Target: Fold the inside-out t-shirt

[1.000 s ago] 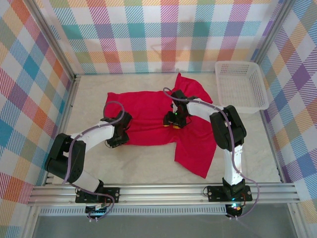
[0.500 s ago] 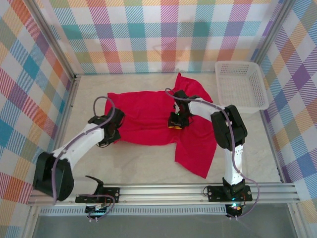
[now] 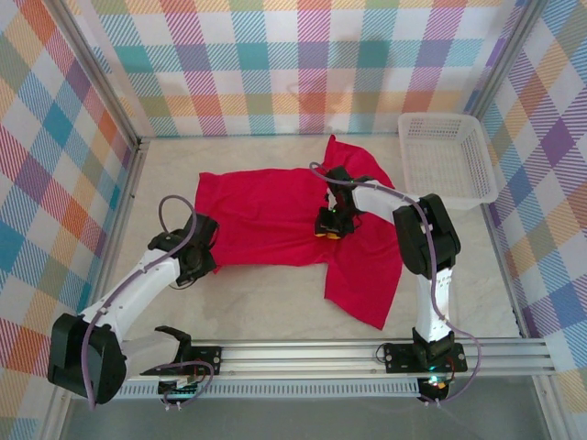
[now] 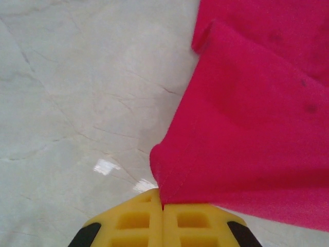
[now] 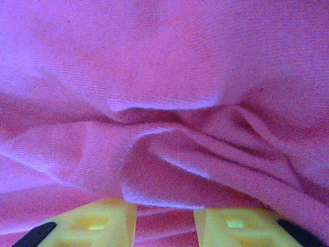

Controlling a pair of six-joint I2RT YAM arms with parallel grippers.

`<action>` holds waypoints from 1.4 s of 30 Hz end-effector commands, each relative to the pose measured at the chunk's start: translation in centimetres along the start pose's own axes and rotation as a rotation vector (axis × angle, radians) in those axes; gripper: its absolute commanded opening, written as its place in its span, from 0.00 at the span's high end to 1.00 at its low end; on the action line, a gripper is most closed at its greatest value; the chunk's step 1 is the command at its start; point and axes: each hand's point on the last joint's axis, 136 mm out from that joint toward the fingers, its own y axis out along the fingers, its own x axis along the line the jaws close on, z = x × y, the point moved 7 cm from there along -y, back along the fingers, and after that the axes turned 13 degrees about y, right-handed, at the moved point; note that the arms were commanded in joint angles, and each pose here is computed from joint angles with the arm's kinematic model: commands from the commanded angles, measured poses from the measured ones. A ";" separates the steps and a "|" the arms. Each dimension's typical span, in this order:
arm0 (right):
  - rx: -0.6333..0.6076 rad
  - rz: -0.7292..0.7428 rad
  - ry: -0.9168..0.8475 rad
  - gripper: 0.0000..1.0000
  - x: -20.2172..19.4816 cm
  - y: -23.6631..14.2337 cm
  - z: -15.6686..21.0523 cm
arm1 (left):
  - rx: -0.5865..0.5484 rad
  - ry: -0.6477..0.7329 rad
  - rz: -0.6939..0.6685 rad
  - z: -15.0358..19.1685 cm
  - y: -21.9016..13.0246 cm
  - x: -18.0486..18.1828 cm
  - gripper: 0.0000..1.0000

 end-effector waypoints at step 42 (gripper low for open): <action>0.031 0.049 0.031 0.63 -1.0 0.1 -0.3 | 0.191 0.429 -0.297 -4.4 5.9 -8.2 0.57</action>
